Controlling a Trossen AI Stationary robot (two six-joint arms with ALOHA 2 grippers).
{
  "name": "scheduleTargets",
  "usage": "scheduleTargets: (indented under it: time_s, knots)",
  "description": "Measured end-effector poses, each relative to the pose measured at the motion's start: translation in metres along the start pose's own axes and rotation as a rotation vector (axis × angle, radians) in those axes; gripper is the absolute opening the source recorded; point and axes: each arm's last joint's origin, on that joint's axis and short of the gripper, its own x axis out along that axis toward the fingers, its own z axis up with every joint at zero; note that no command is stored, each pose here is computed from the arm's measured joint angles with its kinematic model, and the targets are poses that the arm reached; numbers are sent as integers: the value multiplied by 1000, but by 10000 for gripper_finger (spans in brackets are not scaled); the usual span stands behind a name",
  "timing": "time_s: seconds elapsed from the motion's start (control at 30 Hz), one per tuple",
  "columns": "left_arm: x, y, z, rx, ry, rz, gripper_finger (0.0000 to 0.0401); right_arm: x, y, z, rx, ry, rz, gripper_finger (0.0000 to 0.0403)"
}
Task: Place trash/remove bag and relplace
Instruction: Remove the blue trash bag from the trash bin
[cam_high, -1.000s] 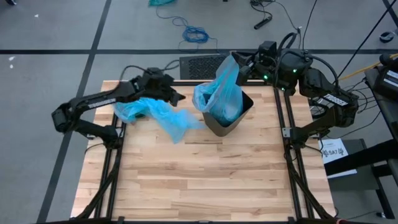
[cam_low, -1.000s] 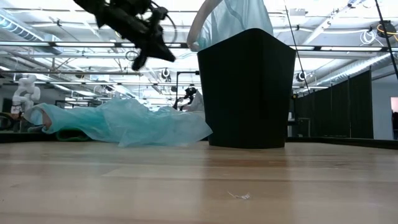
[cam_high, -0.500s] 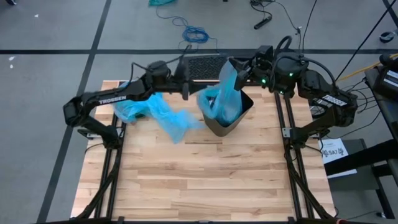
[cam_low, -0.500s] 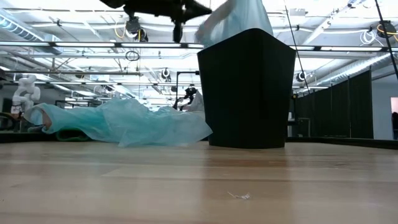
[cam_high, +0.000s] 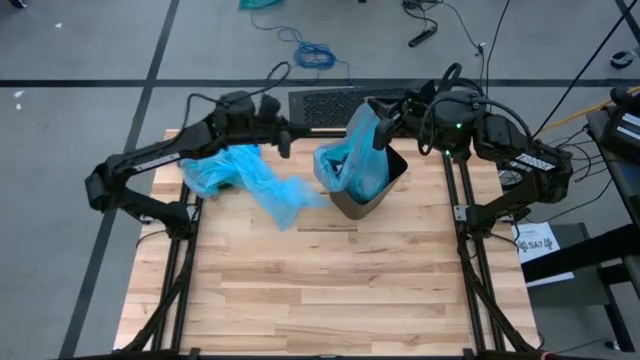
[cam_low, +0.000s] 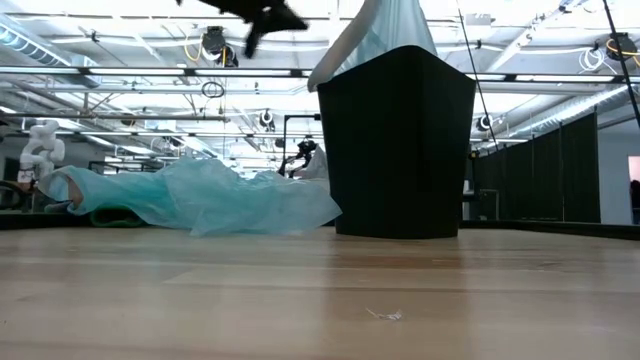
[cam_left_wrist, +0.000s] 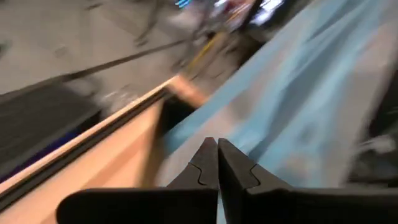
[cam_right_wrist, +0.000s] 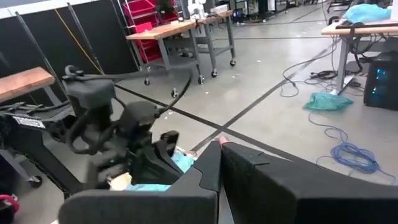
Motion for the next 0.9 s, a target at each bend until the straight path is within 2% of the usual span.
scheduleTargets:
  time_s: [0.1, 0.17, 0.27, 0.43, 0.57, 0.73, 0.9]
  knots:
    - [-9, 9, -11, 34, 126, 129, 0, 1, 0, 5, 18, -43, 11, 0]
    - [-7, 14, -22, 39, 206, 168, 0, 1, 2, 12, 18, -97, 33, 0]
    - [-2, 20, -36, 0, 250, 163, 0, -1, 4, 19, 3, -163, 53, 0]
    - [11, 31, -67, -93, 373, 167, 0, -2, 4, 21, -10, -175, 57, 0]
    - [19, 28, -75, -141, 345, 55, 0, -2, 4, 21, -10, -176, 57, 0]
    - [28, 16, -67, -169, 201, -80, 0, -2, 4, 22, -1, -186, 60, 0]
    - [36, 18, -76, -209, 258, -57, 0, -3, 4, 24, 14, -205, 68, 0]
